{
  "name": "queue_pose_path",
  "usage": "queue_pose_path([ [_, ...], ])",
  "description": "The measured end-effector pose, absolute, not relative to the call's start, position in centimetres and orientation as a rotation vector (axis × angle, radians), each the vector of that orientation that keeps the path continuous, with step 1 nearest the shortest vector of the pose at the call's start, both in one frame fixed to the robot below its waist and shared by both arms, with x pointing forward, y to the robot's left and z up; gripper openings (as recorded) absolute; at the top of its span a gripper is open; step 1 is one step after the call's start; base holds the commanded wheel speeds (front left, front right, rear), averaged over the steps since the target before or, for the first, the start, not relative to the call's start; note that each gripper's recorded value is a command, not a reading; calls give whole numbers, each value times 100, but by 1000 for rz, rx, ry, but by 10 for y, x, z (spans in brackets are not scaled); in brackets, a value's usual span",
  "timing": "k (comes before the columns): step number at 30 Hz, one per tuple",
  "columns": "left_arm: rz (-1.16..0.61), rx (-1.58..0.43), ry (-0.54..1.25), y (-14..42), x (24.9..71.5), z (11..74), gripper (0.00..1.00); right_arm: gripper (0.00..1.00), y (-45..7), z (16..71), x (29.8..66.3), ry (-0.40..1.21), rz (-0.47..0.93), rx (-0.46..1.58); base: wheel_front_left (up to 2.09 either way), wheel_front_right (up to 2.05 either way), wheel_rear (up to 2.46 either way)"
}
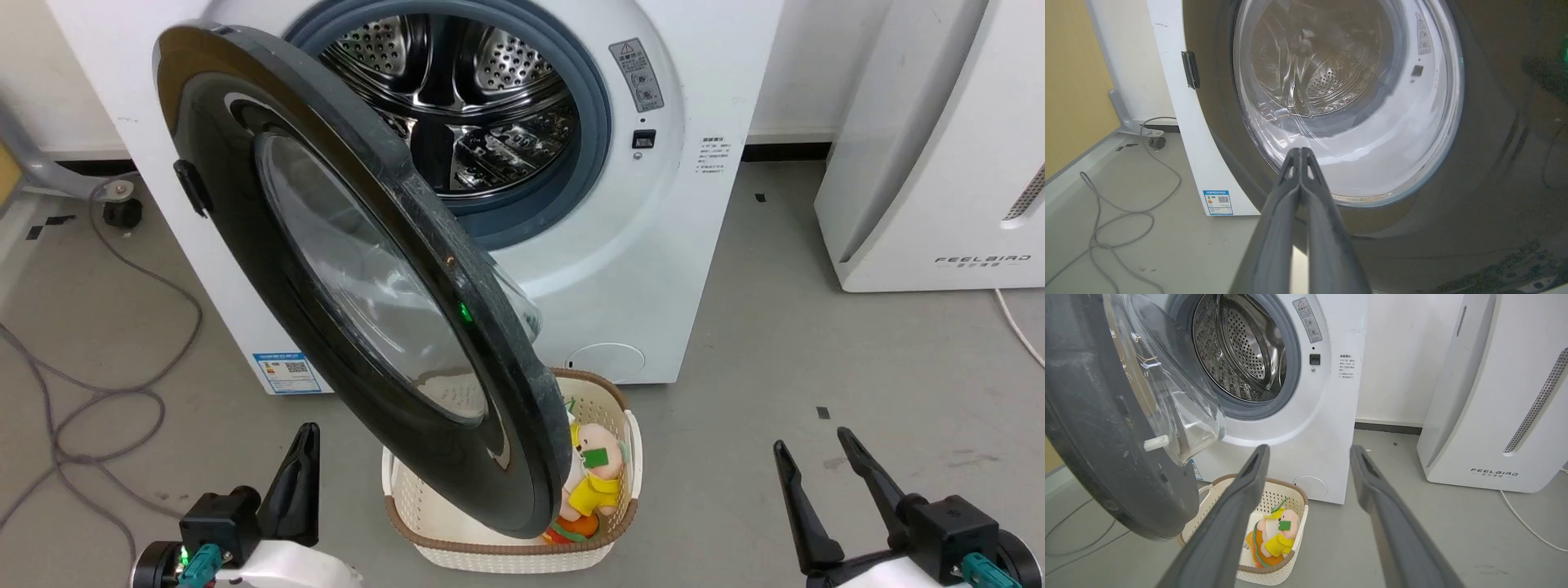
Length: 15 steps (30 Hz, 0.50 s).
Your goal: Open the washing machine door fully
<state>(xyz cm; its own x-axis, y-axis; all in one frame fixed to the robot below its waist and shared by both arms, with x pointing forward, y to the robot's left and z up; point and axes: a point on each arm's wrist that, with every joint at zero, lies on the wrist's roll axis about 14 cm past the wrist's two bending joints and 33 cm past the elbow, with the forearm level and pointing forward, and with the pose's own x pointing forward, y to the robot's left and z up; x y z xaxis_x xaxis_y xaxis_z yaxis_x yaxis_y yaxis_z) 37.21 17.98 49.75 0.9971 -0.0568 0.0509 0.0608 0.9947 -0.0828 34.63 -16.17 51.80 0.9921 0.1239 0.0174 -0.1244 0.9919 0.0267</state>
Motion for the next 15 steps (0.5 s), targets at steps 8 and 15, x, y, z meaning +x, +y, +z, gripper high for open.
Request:
queue_pose_path([
  [8,-63,-83,-99,179,373,514,0,100,-162,516,347,-15,123,35,0,0,0],
  [15,-46,-73,-293,185,379,576,0,100,-162,514,348,-12,125,38,0,0,0],
])
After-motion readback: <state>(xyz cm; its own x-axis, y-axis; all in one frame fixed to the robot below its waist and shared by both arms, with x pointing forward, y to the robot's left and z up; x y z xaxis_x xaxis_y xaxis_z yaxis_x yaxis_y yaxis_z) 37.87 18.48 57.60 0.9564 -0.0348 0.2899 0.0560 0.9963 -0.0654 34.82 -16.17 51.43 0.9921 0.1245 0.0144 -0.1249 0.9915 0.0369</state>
